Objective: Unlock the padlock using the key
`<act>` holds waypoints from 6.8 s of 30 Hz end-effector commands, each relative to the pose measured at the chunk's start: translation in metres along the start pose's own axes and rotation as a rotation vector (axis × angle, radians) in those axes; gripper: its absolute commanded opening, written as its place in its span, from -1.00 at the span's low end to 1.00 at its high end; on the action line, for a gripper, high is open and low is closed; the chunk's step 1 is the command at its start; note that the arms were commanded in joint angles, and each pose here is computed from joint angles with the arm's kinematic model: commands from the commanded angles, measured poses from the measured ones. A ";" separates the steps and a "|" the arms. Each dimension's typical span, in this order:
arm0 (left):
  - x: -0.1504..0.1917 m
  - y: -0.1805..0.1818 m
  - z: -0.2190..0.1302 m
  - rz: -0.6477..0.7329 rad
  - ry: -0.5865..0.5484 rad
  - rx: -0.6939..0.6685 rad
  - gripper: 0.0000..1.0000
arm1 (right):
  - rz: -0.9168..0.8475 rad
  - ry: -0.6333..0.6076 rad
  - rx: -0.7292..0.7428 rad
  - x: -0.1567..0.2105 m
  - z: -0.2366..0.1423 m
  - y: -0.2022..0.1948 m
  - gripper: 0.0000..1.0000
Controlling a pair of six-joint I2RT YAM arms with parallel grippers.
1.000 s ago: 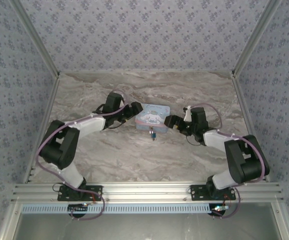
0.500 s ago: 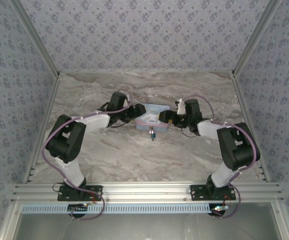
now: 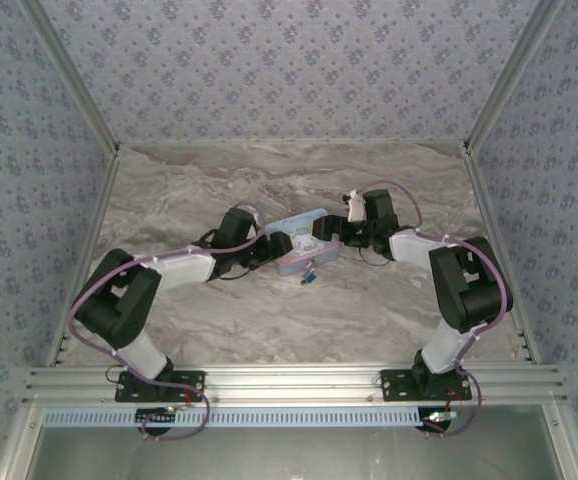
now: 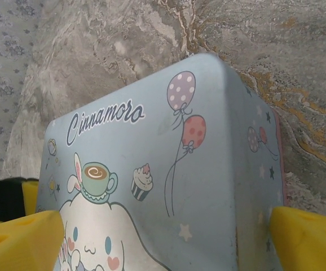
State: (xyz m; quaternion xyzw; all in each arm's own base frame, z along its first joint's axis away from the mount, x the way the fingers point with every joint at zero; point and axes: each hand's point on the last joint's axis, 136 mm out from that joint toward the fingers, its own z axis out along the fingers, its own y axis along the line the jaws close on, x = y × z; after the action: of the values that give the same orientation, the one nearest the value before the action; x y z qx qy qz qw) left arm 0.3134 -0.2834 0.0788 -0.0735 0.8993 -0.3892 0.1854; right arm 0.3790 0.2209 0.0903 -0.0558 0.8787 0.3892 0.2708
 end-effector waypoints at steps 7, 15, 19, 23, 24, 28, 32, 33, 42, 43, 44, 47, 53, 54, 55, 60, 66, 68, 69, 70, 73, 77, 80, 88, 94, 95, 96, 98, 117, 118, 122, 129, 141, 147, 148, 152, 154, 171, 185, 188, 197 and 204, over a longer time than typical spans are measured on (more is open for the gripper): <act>-0.026 -0.009 -0.042 0.021 -0.203 -0.019 0.61 | -0.056 -0.084 0.139 -0.027 -0.044 -0.018 1.00; -0.072 -0.028 -0.109 0.061 -0.485 -0.035 0.74 | -0.037 -0.142 0.145 -0.007 -0.082 -0.005 1.00; -0.097 -0.049 -0.140 0.090 -0.604 0.015 0.75 | -0.028 -0.187 0.111 0.008 -0.094 0.011 1.00; -0.096 -0.069 -0.154 0.166 -0.652 0.113 0.75 | -0.024 -0.210 0.072 0.028 -0.103 0.028 0.98; -0.092 -0.070 -0.151 0.182 -0.638 0.132 0.75 | -0.024 -0.212 0.069 0.033 -0.104 0.031 0.98; -0.070 -0.071 -0.133 0.286 -0.543 0.163 0.75 | -0.025 -0.216 0.048 0.057 -0.102 0.038 0.94; -0.054 -0.086 -0.119 0.383 -0.437 0.230 0.75 | 0.002 -0.229 0.017 0.067 -0.098 0.039 0.87; -0.051 -0.091 -0.117 0.406 -0.413 0.245 0.75 | -0.002 -0.228 0.013 0.068 -0.096 0.040 0.84; -0.036 -0.088 -0.103 0.505 -0.330 0.187 0.77 | 0.000 -0.208 -0.052 0.072 -0.072 0.046 0.53; -0.037 -0.085 -0.103 0.500 -0.334 0.176 0.77 | -0.003 -0.214 -0.063 0.071 -0.070 0.047 0.52; -0.038 -0.082 -0.102 0.494 -0.334 0.164 0.77 | -0.005 -0.219 -0.069 0.070 -0.068 0.047 0.52; -0.039 -0.076 -0.098 0.480 -0.325 0.133 0.77 | -0.013 -0.228 -0.074 0.068 -0.064 0.046 0.55; -0.044 -0.053 -0.083 0.429 -0.301 0.038 0.77 | -0.013 -0.206 -0.081 0.075 -0.051 0.043 0.57; -0.044 -0.051 -0.081 0.423 -0.297 0.034 0.77 | -0.014 -0.200 -0.080 0.078 -0.049 0.042 0.57; -0.044 -0.050 -0.079 0.417 -0.293 0.031 0.77 | -0.018 -0.195 -0.080 0.080 -0.046 0.043 0.57; -0.045 -0.041 -0.071 0.385 -0.280 0.004 0.78 | -0.023 -0.176 -0.070 0.086 -0.034 0.041 0.54; -0.046 -0.027 -0.059 0.337 -0.260 -0.036 0.78 | -0.033 -0.158 -0.056 0.094 -0.022 0.039 0.52; -0.045 -0.022 -0.053 0.325 -0.245 -0.050 0.78 | -0.037 -0.158 -0.050 0.095 -0.019 0.037 0.49; -0.045 -0.020 -0.051 0.321 -0.241 -0.055 0.78 | -0.039 -0.159 -0.048 0.096 -0.017 0.037 0.47; -0.045 -0.017 -0.049 0.315 -0.234 -0.062 0.78 | -0.037 -0.158 -0.041 0.097 -0.016 0.035 0.42; -0.044 -0.011 -0.042 0.292 -0.214 -0.073 0.78 | -0.040 -0.159 -0.041 0.100 -0.011 0.034 0.38; -0.043 -0.005 -0.037 0.261 -0.191 -0.083 0.78 | -0.041 -0.161 -0.042 0.102 -0.007 0.031 0.28; -0.042 0.000 -0.035 0.242 -0.178 -0.101 0.79 | -0.046 -0.169 -0.046 0.101 -0.005 0.031 0.22; -0.041 0.013 -0.029 0.202 -0.155 -0.127 0.80 | -0.063 -0.184 -0.050 0.097 -0.002 0.030 0.21; -0.041 0.016 -0.027 0.192 -0.146 -0.142 0.81 | -0.067 -0.179 -0.074 0.095 0.004 0.033 0.19; -0.040 0.017 -0.027 0.189 -0.144 -0.145 0.81 | -0.065 -0.180 -0.077 0.094 0.005 0.033 0.19; -0.040 0.018 -0.027 0.189 -0.144 -0.147 0.81 | -0.065 -0.180 -0.080 0.094 0.006 0.033 0.19; -0.040 0.019 -0.027 0.188 -0.142 -0.151 0.81 | -0.066 -0.181 -0.086 0.093 0.007 0.034 0.17; -0.040 0.019 -0.028 0.185 -0.137 -0.162 0.84 | -0.069 -0.169 -0.126 0.095 0.013 0.036 -0.19; -0.040 0.020 -0.028 0.184 -0.137 -0.164 0.84 | -0.068 -0.169 -0.126 0.095 0.013 0.035 -0.24; -0.040 0.022 -0.028 0.183 -0.136 -0.172 0.84 | -0.064 -0.167 -0.125 0.095 0.012 0.035 -0.43; -0.040 0.025 -0.028 0.181 -0.135 -0.189 0.85 | -0.059 -0.166 -0.118 0.096 0.012 0.032 -0.71; -0.039 0.037 -0.027 0.167 -0.124 -0.223 0.85 | -0.035 -0.194 -0.104 0.091 0.008 0.029 -0.84; -0.039 0.040 -0.025 0.161 -0.118 -0.228 0.86 | -0.021 -0.230 -0.112 0.081 0.000 0.031 -0.85; -0.039 0.040 -0.024 0.162 -0.117 -0.230 0.86 | -0.018 -0.237 -0.113 0.079 -0.001 0.031 -0.85; -0.038 0.042 -0.021 0.158 -0.108 -0.230 0.86 | -0.010 -0.266 -0.115 0.070 -0.006 0.033 -0.85; -0.037 0.043 -0.019 0.156 -0.104 -0.231 0.86 | -0.002 -0.282 -0.115 0.065 -0.008 0.033 -0.85; -0.035 0.047 -0.016 0.151 -0.086 -0.243 0.86 | 0.139 -0.349 -0.044 0.054 -0.010 0.008 -0.86; -0.034 0.051 -0.015 0.155 -0.074 -0.265 0.87 | 0.217 -0.388 0.012 0.053 -0.017 -0.011 -0.87; -0.033 0.053 -0.015 0.156 -0.070 -0.270 0.87 | 0.223 -0.380 0.031 0.055 -0.017 -0.014 -0.87; -0.044 0.023 -0.038 0.168 -0.145 -0.194 0.88 | 0.156 -0.351 0.088 0.062 -0.033 -0.014 -0.87; -0.058 -0.013 -0.094 0.207 -0.309 -0.112 0.91 | 0.092 -0.294 0.150 0.066 -0.054 -0.008 -0.85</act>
State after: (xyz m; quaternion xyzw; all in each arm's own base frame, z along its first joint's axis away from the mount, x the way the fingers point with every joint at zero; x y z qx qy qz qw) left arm 0.3326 -0.2253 0.1428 -0.0369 0.8947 -0.3036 0.3255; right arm 0.3096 0.1933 0.0913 0.0775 0.8311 0.3783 0.4003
